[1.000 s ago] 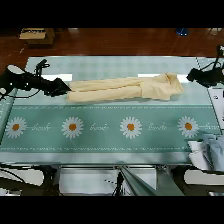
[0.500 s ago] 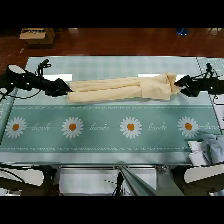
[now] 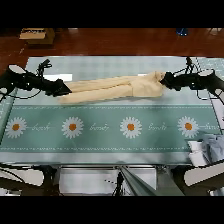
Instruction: Fold the shirts.
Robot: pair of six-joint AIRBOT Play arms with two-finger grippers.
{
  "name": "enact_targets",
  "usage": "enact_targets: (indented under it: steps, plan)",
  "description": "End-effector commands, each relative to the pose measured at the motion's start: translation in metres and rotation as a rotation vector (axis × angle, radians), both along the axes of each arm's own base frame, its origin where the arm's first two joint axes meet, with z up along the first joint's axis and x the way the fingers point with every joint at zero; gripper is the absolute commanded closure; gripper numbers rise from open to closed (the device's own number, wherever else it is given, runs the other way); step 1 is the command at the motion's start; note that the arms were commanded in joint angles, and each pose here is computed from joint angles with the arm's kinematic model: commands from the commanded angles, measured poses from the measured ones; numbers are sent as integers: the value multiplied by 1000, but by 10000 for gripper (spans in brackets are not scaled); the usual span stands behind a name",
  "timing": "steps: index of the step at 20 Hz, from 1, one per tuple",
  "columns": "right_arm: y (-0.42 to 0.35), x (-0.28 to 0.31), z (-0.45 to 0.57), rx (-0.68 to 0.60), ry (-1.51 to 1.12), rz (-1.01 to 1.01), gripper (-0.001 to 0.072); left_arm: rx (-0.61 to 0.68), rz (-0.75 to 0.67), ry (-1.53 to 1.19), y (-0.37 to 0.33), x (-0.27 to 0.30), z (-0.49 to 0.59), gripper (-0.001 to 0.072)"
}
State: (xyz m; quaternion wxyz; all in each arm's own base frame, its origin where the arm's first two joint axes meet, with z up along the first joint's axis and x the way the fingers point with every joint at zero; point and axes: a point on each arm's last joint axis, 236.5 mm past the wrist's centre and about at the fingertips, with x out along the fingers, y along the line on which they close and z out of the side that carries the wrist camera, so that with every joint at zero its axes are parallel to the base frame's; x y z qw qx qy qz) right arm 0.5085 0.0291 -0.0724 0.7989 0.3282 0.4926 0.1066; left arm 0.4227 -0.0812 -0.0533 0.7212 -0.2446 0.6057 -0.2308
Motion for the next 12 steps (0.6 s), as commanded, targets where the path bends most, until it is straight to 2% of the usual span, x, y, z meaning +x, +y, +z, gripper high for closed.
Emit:
enact_targets:
  steps: [1, 2, 3, 6, 8, 10, 12]
  plan:
    - [16, -10, 50, -23, -76, 106, 683, -33, -6, 11, -6, -3, 5, 551]
    - [17, -17, 66, -47, -95, 137, 684, -68, 0, 11, -12, -2, 10, 554]
    - [18, -26, 83, -78, -113, 172, 684, -116, 11, 7, -21, 1, 18, 594]
    - [22, -50, 127, -120, -150, 223, 684, -289, 50, -18, -55, 13, 51, 597]
    - [25, -65, 153, -141, -172, 239, 684, -376, 26, -45, -85, 15, 69, 631]
    - [23, -85, 165, -226, -152, 263, 684, -392, -21, -48, -119, 9, 73, 689]
    - [20, -108, 170, -347, -109, 293, 684, -377, -79, -54, -157, -2, 70, 689]
